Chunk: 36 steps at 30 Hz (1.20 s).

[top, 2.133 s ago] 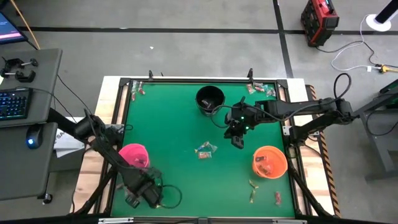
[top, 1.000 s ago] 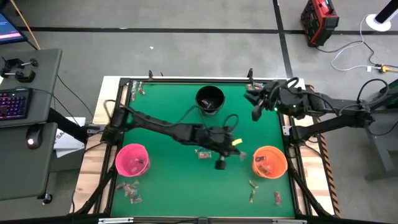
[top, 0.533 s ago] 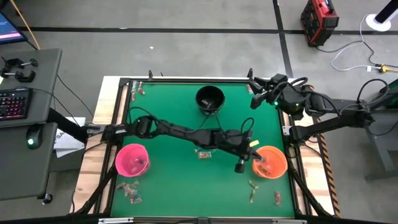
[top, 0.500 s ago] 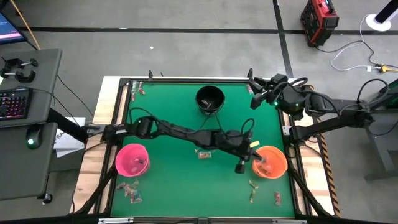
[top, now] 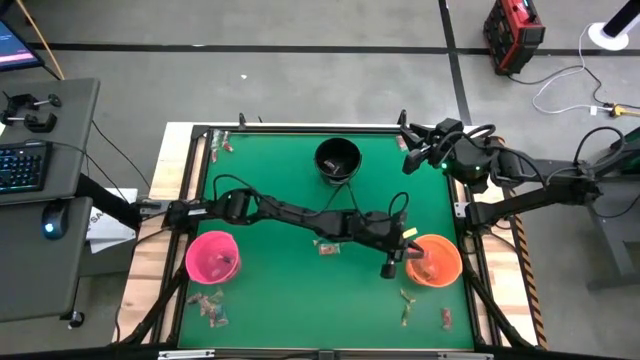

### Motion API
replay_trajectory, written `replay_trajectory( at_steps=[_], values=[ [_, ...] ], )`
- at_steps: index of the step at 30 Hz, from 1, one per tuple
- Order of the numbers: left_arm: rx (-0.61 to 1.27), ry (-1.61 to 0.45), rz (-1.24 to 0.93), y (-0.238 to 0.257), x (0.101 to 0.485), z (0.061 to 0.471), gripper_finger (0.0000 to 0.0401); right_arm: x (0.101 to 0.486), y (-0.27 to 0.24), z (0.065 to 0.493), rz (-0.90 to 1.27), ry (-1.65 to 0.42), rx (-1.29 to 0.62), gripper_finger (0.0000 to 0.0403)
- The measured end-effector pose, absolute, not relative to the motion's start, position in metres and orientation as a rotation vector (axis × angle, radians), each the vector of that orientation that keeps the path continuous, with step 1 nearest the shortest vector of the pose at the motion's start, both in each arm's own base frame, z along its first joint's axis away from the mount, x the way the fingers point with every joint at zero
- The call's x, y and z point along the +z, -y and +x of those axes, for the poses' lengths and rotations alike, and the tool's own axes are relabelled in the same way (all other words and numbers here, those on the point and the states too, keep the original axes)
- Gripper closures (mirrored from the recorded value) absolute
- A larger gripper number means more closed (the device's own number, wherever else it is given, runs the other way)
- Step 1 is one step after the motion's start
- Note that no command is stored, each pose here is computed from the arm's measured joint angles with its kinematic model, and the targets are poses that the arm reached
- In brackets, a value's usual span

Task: Sort candy by brand, put in halloween buckets
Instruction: Put the transparent candy into the black bucket

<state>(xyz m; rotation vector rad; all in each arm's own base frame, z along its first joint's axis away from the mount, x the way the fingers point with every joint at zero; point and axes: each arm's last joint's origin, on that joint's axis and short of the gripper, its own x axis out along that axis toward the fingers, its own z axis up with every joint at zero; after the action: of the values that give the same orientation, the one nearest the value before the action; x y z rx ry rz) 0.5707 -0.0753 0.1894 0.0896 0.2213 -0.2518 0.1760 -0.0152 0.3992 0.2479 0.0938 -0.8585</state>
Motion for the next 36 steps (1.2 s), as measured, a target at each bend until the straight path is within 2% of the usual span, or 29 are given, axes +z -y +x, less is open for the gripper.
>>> replay_trajectory(
  at_steps=[6,9,12,15,18,21,25,30,36],
  values=[
    [-0.236,-0.237,0.114,0.07,0.197,0.569,0.0235,0.399,0.015,0.176,0.233,-0.1,-0.86,0.0258],
    [-0.19,-0.274,0.125,0.056,0.225,0.56,0.0215,0.4,0.015,0.175,0.235,-0.099,-0.852,0.0258],
    [-0.165,-0.379,0.179,0.032,0.257,0.543,0.0211,0.404,0.015,0.172,0.248,-0.079,-0.85,0.0258],
    [-0.138,-0.553,0.201,0.002,0.272,0.521,0.0212,0.408,0.015,0.167,0.248,-0.08,-0.849,0.0258],
    [-0.098,-0.681,0.133,-0.036,0.29,0.497,0.0212,0.407,0.015,0.166,0.241,-0.109,-0.837,0.0258],
    [-0.083,-0.713,-0.002,-0.071,0.313,0.473,0.0212,0.402,0.015,0.165,0.246,-0.16,-0.815,0.0258],
    [-0.037,-0.677,-0.124,-0.101,0.328,0.441,0.0213,0.39,0.015,0.162,0.277,-0.27,-0.793,0.0258],
    [0.06,-0.473,-0.173,-0.109,0.348,0.398,0.0213,0.376,0.015,0.154,0.332,-0.417,-0.787,0.0258],
    [0.258,-0.355,-0.249,-0.097,0.338,0.349,0.0213,0.365,0.013,0.147,0.355,-0.57,-0.734,0.0258]
  ],
)
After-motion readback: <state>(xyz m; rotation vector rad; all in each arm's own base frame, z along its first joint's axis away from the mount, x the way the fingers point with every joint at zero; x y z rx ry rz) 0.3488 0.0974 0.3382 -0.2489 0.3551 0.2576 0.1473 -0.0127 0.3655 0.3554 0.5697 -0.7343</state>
